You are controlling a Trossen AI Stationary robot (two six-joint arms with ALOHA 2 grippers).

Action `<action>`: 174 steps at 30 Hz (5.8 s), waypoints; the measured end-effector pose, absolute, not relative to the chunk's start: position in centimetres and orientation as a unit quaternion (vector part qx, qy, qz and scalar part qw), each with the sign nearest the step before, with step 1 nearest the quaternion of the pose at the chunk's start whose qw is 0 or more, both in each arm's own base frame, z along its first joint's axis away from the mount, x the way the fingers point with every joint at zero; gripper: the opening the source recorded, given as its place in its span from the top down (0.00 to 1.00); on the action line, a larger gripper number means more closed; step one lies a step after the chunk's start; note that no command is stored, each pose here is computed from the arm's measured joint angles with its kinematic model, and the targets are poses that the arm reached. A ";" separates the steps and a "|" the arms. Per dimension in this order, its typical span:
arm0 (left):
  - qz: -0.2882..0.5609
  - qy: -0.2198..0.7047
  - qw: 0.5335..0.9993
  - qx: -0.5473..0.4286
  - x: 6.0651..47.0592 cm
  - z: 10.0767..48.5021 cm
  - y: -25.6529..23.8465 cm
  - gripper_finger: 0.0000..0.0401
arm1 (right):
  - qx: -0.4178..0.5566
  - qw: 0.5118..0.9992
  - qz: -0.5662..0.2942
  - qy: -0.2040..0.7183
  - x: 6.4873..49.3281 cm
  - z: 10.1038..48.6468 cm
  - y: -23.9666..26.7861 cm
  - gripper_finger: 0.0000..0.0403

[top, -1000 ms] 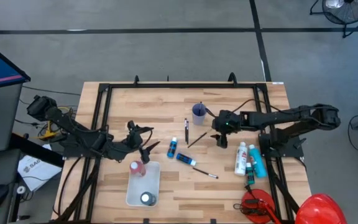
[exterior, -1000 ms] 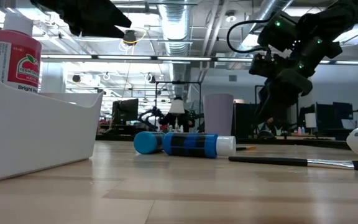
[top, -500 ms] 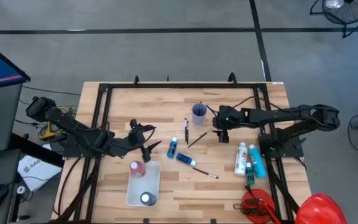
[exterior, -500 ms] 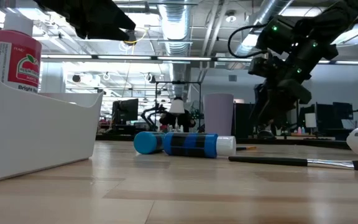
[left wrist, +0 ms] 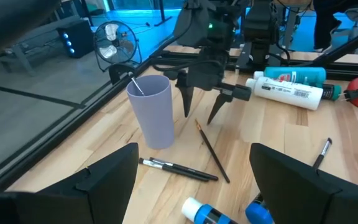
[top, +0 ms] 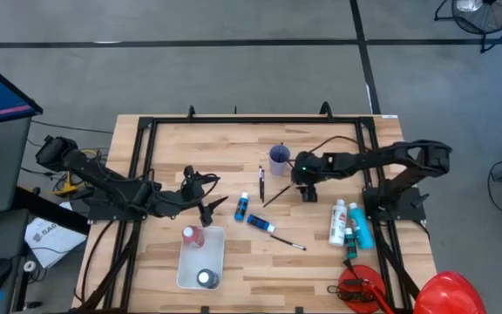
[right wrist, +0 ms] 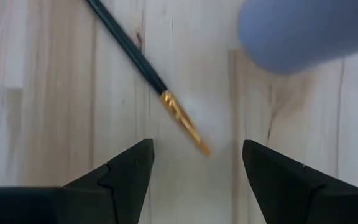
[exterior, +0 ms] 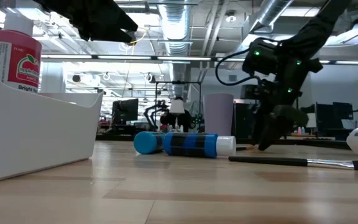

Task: Pick & Place Paint Supplies
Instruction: Put the gold paint brush into the violet cup

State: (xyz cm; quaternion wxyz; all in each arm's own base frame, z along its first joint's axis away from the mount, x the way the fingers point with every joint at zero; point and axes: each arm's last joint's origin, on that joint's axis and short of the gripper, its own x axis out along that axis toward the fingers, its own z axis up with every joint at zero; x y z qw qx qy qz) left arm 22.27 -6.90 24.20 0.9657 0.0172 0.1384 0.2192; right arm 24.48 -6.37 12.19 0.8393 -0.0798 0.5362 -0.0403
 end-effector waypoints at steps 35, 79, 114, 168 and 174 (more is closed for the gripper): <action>0.175 0.142 0.974 0.005 22.4 24.2 -7.2 0.25 | -0.009 0.821 -0.032 0.570 25.1 10.9 -7.6 0.96; 0.026 0.210 0.976 0.055 28.7 20.0 -4.5 0.26 | 0.040 0.814 -0.022 0.579 32.5 25.3 2.2 1.00; 0.033 0.242 0.968 0.060 28.5 19.4 -4.0 0.47 | -0.002 0.789 -0.010 0.615 36.4 27.9 5.2 1.00; 0.029 0.264 0.964 0.026 28.3 19.0 -3.3 0.99 | -0.006 0.783 -0.006 0.622 36.3 28.3 5.1 0.83; 0.031 0.270 0.962 0.026 28.3 18.9 -3.3 0.99 | -0.025 0.781 0.010 0.624 36.2 28.8 4.8 0.69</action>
